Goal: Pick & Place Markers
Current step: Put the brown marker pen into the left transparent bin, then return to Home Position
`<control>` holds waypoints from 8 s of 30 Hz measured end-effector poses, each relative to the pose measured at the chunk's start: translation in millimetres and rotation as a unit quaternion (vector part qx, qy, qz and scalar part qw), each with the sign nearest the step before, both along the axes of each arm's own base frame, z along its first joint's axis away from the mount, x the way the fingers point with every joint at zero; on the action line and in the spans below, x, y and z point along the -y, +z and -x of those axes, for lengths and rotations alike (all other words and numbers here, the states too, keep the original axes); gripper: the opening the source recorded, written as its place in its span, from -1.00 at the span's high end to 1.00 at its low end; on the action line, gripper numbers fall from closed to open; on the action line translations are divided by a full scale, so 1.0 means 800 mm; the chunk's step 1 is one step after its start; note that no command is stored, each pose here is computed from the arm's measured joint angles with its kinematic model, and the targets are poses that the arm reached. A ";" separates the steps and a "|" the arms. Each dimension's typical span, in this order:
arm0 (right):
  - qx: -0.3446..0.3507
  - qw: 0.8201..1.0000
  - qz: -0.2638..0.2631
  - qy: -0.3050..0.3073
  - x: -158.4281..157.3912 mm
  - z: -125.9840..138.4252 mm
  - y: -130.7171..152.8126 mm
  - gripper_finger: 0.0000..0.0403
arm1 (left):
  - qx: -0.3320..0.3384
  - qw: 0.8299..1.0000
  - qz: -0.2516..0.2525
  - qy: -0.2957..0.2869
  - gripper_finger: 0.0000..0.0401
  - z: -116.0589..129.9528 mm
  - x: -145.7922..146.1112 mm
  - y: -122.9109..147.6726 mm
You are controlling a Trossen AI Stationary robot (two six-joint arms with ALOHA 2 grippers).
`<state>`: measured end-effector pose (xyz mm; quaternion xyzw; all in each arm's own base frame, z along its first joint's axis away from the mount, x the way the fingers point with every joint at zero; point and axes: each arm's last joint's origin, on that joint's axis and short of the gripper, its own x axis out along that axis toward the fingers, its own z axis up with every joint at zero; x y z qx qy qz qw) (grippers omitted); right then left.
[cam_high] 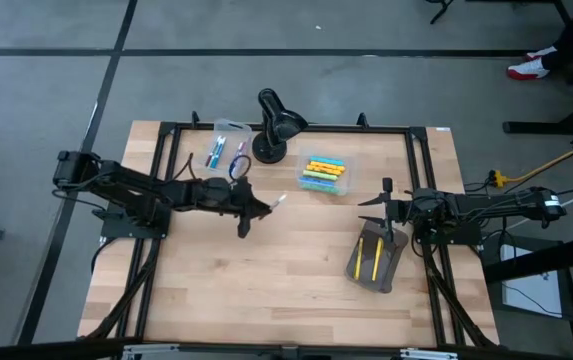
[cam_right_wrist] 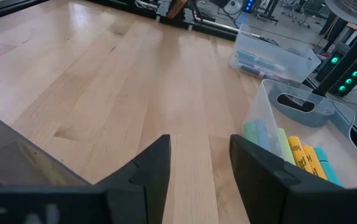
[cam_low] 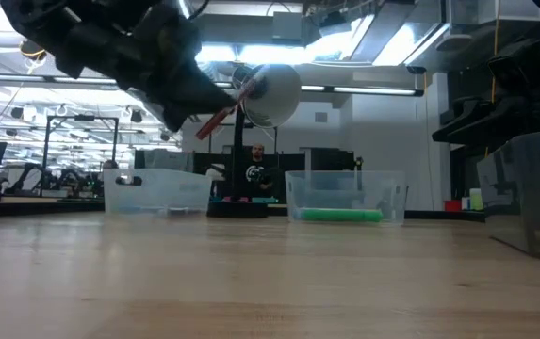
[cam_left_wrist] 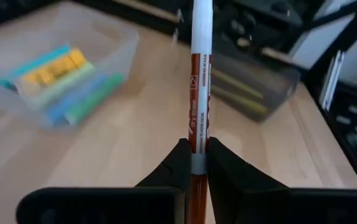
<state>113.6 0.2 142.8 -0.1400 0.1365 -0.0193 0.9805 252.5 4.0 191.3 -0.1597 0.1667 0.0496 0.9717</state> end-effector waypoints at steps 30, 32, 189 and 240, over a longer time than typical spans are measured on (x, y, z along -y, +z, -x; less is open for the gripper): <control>0.000 1.000 0.000 0.000 0.000 0.000 0.000 0.19 | 0.153 0.975 -0.129 0.099 0.87 -0.005 -0.051 0.056; 0.000 1.000 0.000 0.000 0.000 0.000 0.000 0.19 | 0.158 0.973 -0.137 0.098 0.87 -0.008 -0.052 0.062; 0.000 1.000 0.000 0.000 0.000 0.000 0.000 0.19 | 0.039 0.982 -0.169 0.071 0.49 0.122 -0.055 -0.052; 0.000 1.000 0.000 0.000 0.000 0.000 0.000 0.19 | 0.107 0.972 -0.205 -0.032 0.48 0.196 -0.004 -0.029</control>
